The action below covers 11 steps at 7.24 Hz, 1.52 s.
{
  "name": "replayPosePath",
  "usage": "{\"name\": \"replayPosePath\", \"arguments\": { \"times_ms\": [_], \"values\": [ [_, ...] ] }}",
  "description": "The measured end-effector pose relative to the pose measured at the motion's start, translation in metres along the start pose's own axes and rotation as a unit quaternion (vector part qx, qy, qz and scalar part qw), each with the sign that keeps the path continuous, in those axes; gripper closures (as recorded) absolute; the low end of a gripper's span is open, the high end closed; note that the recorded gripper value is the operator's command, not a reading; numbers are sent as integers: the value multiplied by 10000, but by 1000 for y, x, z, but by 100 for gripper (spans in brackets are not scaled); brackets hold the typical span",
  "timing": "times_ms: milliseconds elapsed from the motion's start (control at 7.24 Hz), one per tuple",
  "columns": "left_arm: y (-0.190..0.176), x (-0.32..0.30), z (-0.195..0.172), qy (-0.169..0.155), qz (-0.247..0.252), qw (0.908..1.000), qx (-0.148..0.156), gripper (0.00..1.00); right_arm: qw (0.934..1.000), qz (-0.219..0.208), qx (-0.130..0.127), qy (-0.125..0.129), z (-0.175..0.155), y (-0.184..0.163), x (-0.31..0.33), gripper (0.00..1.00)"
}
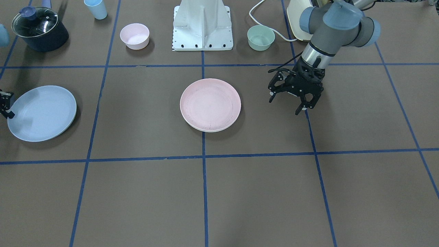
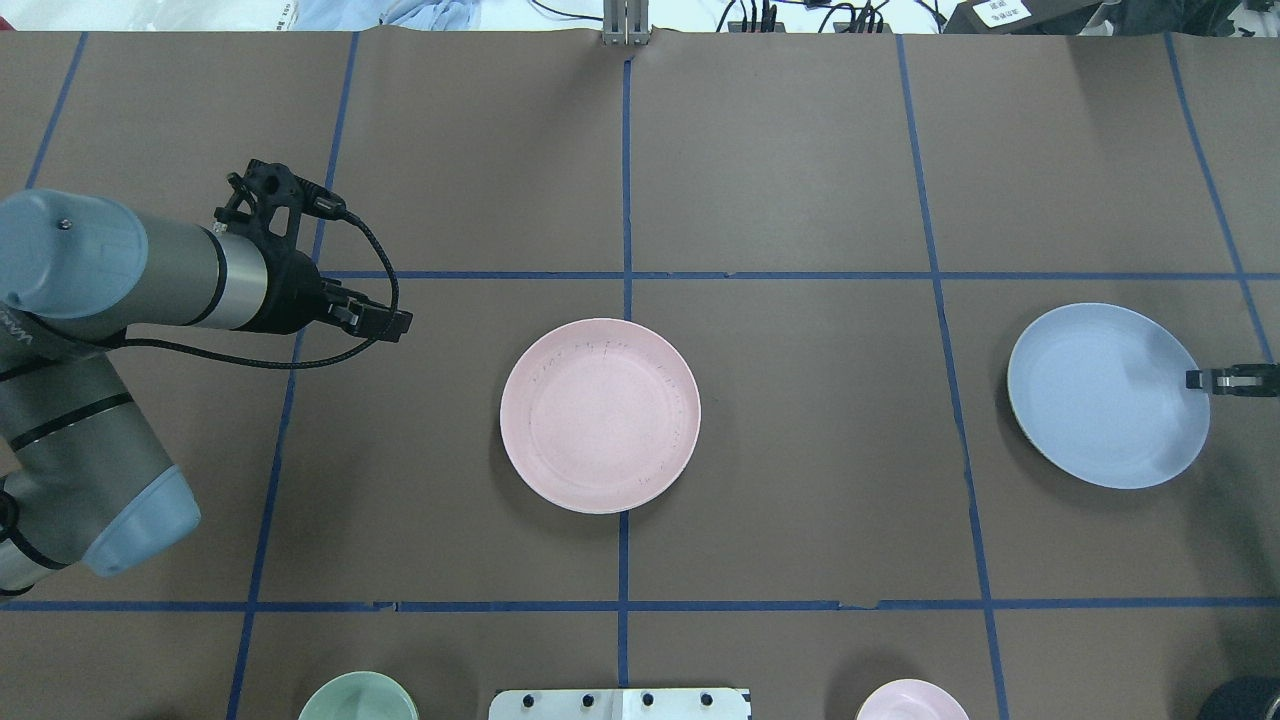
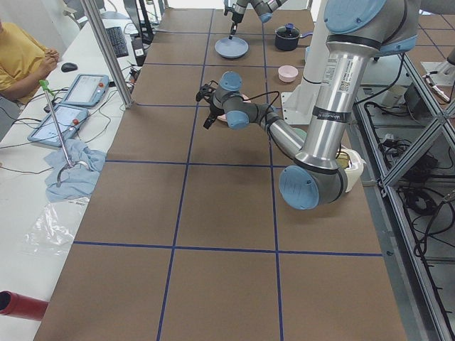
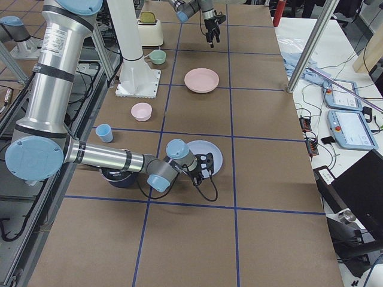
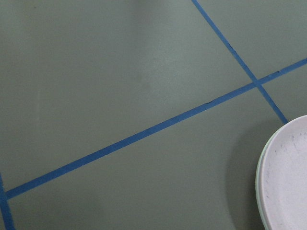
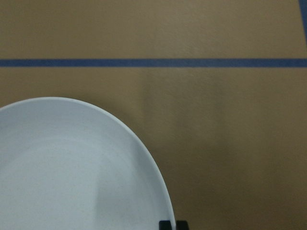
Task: Stack three plates with pink and blue
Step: 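Carry the light blue plate over the pink plate with the right gripper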
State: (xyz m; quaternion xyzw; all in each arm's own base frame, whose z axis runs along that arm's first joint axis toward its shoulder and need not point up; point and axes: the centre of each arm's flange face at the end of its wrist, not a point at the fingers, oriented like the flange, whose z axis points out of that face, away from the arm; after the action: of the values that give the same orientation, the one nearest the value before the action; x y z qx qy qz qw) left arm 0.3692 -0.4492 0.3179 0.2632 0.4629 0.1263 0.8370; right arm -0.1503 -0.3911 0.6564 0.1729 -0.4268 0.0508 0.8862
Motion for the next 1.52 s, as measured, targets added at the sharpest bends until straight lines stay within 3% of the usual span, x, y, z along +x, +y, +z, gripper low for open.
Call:
{"name": "replayPosePath", "arguments": {
  "times_ms": [276,553,691,829,967,1243,1520],
  "values": [
    [0,0,0,-3,-1,10000,-4,0,9976,93,216,-648,-24,-36,-70,100],
    [1,-1,0,-3,-2,10000,-9,0,9889,362,390,-1390,-34,-86,-171,100],
    [-1,-6,-2,-45,-7,10000,-11,0,9826,494,300,-1764,-26,-93,-232,100],
    [-6,-22,-9,-151,59,9999,-39,0,9786,632,188,-1948,-12,-84,-288,100],
    [-10,-50,-21,-331,298,9990,-80,0,9791,714,141,-1900,-3,-67,-344,100],
    [-10,-100,-43,-618,676,9957,-149,0,9859,782,81,-1479,2,-29,-444,100],
    [-9,-111,-48,-663,728,9950,-163,0,9916,763,50,-1048,8,-5,-509,100]
  ]
}}
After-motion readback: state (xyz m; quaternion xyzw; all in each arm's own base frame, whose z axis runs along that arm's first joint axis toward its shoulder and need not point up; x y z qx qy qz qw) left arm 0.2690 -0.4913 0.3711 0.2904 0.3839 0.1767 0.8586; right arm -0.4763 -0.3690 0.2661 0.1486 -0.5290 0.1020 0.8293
